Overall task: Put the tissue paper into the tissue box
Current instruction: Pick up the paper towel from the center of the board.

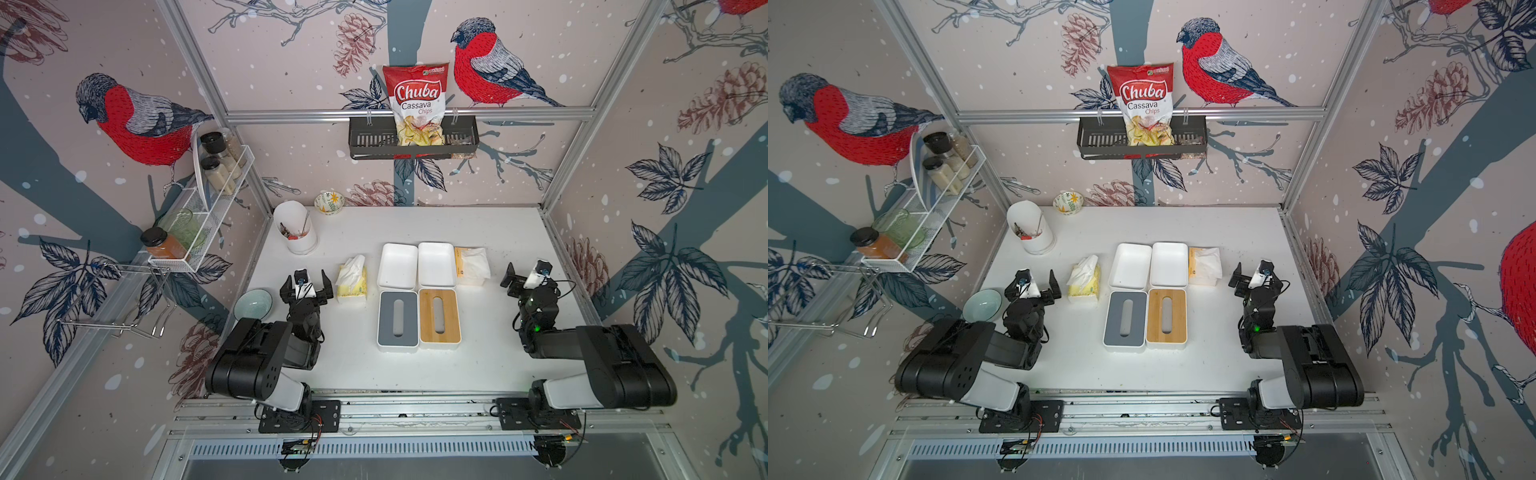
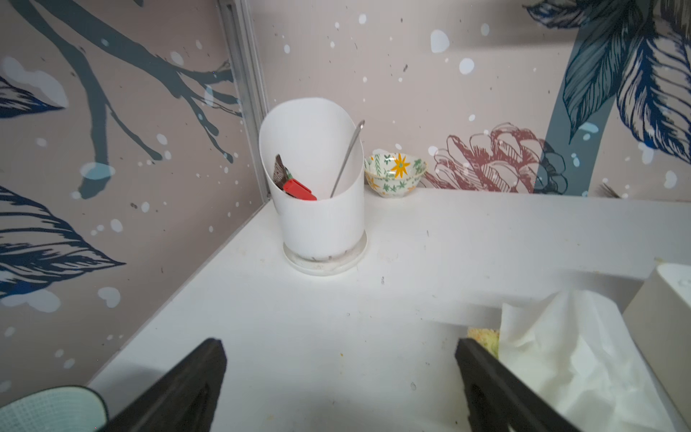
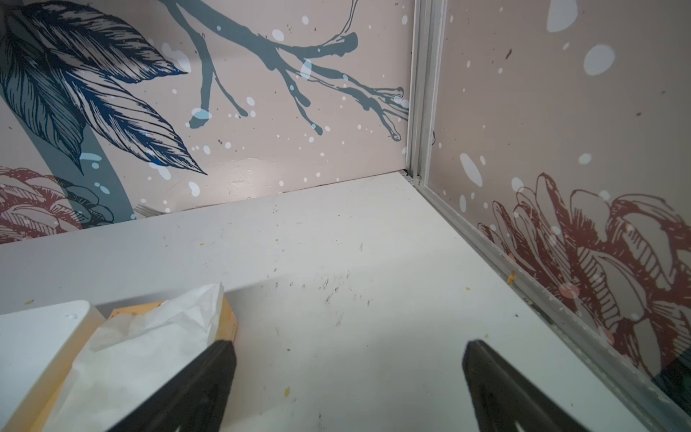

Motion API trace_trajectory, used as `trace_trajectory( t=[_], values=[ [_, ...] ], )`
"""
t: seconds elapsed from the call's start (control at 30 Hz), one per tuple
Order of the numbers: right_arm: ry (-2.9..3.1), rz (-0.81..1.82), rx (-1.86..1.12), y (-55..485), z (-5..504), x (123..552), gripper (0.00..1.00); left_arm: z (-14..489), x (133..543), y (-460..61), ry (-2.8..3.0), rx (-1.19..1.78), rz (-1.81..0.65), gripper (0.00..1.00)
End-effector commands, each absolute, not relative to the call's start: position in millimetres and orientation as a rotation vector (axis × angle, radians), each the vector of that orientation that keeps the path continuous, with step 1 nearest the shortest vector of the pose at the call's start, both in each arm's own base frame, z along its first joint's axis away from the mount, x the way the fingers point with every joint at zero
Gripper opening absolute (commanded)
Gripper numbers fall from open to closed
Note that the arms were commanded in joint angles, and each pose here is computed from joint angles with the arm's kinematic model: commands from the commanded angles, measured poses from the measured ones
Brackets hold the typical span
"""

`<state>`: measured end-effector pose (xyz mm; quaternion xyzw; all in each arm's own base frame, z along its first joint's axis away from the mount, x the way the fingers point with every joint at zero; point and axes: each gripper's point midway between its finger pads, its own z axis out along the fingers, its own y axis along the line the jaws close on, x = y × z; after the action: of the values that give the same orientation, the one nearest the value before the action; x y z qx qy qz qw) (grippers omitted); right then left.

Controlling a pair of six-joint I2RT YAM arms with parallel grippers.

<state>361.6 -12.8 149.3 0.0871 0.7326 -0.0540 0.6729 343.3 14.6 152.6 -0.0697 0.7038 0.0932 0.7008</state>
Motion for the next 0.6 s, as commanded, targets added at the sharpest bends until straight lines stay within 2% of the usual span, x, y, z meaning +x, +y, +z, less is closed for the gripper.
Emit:
trace_trajectory(
  t=[0.0,0.17,0.33,0.47,0.57],
  values=[
    [1.727,-0.197,0.278,-24.1,153.2,367.5,1.00,179.3,335.8,14.3,1.508,-0.179,0.269,0.99],
    [1.790,-0.124,0.370,-21.2,176.8,374.9,1.00,213.6,332.2,-15.4,1.505,-0.189,0.217,0.99],
    [1.789,-0.011,0.540,-26.4,199.3,356.9,1.00,230.8,332.3,-46.0,1.674,-0.176,0.054,0.99],
    [1.694,0.144,0.520,-21.5,220.7,341.0,1.00,242.5,321.7,-67.0,1.671,-0.142,-0.107,0.98],
    [1.646,0.211,0.444,-11.6,232.8,332.7,0.99,231.8,319.4,-63.3,1.804,-0.194,-0.093,0.87]
  ],
)
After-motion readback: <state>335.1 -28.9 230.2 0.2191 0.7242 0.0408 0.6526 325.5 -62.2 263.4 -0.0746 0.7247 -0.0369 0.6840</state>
